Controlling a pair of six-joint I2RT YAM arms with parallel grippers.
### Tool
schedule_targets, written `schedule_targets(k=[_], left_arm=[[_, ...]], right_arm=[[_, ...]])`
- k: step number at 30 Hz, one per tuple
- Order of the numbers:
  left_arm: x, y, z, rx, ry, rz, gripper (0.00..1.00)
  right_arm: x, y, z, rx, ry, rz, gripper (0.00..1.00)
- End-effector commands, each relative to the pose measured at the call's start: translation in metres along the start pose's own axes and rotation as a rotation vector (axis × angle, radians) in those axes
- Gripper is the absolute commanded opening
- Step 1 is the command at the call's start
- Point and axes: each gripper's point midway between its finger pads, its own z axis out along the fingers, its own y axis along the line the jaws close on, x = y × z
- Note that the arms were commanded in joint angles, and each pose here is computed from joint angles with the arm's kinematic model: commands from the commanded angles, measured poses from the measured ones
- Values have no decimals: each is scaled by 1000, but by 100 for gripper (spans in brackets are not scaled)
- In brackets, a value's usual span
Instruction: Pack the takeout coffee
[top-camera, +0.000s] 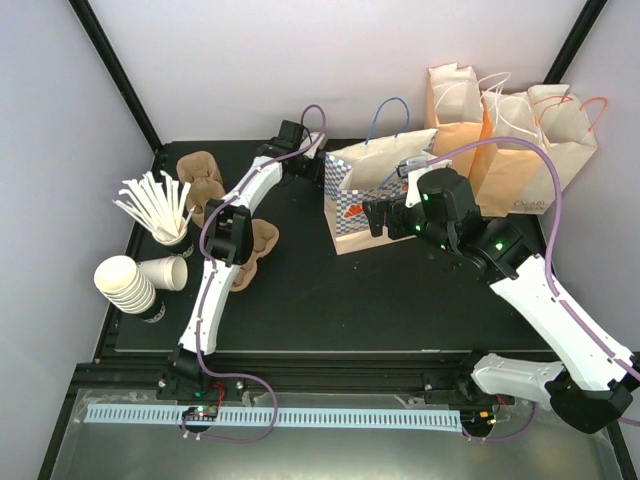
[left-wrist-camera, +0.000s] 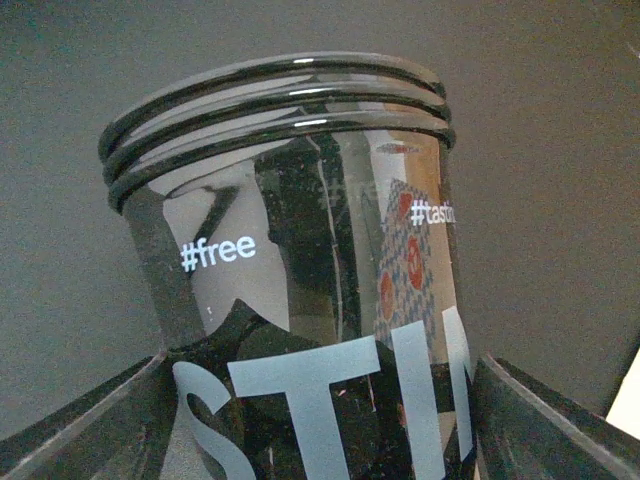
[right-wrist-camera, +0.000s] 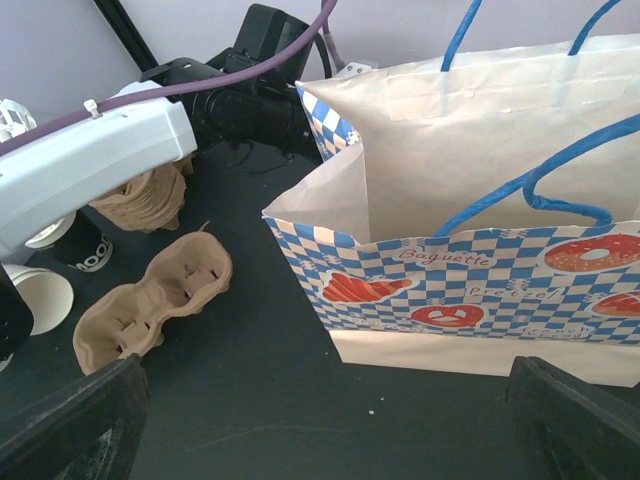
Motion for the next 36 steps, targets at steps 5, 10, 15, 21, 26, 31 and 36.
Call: schedule_targets(k=[5, 10, 15, 21, 26, 31, 36], left_arm=[[-11, -6, -20, -19, -10, 13, 71], [-16, -8, -45, -37, -19, 17, 59], [-14, -6, -80, -44, -28, -48, 55], [-12, -32, -139, 8, -85, -135, 52], [8, -45, -195, -36, -185, -172, 50], [43, -73, -248, 16, -301, -211, 50], [86, -124, -294, 208, -461, -99, 49]], right_arm=[[0, -1, -2, -9, -16, 21, 100], [1, 2, 0, -25, -9, 20, 100], [1, 9, 5, -54, 3, 5, 100], [5, 26, 23, -128, 47, -7, 100], [0, 47, 34, -219, 77, 5, 100], [3, 57, 41, -267, 113, 6, 98], [5, 59, 44, -279, 160, 37, 96]])
